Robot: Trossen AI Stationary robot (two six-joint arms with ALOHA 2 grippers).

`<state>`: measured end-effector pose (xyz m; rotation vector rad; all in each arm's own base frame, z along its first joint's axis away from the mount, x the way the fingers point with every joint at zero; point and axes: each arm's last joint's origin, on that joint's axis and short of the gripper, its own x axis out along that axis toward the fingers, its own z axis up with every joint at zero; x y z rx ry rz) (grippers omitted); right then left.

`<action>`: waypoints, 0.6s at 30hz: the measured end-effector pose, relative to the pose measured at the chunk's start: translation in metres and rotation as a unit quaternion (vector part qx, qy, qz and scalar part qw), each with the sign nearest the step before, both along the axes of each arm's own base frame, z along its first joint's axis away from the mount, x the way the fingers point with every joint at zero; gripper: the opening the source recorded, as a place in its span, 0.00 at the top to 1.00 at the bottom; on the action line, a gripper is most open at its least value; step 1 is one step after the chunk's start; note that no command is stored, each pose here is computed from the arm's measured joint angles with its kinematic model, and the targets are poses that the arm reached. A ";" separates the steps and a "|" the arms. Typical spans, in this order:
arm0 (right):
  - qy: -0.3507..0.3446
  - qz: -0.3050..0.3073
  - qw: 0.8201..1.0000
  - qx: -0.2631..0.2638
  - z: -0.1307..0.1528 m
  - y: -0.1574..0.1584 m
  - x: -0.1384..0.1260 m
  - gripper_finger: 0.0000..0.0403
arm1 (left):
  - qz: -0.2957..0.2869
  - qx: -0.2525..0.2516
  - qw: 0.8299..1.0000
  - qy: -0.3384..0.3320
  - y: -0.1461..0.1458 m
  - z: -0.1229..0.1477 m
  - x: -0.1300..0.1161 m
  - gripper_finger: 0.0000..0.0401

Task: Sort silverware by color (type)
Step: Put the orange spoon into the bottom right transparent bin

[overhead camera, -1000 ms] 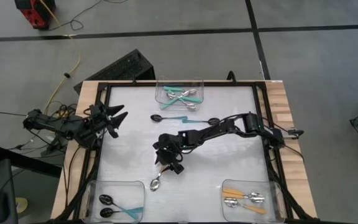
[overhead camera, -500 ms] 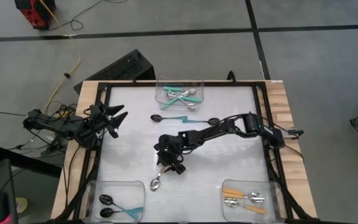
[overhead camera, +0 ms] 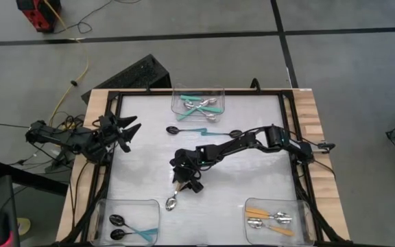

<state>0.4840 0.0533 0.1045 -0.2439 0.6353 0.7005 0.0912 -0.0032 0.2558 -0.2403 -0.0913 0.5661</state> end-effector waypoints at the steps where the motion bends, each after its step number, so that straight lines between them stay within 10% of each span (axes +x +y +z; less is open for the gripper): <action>1: 0.000 0.000 1.000 0.000 0.000 0.000 0.000 0.37 | 0.000 0.000 1.000 0.000 0.000 0.000 0.000 0.53; 18: 0.026 -0.019 0.999 0.012 -0.002 -0.004 -0.002 0.79 | 0.001 0.000 1.000 0.000 0.000 0.000 0.000 0.53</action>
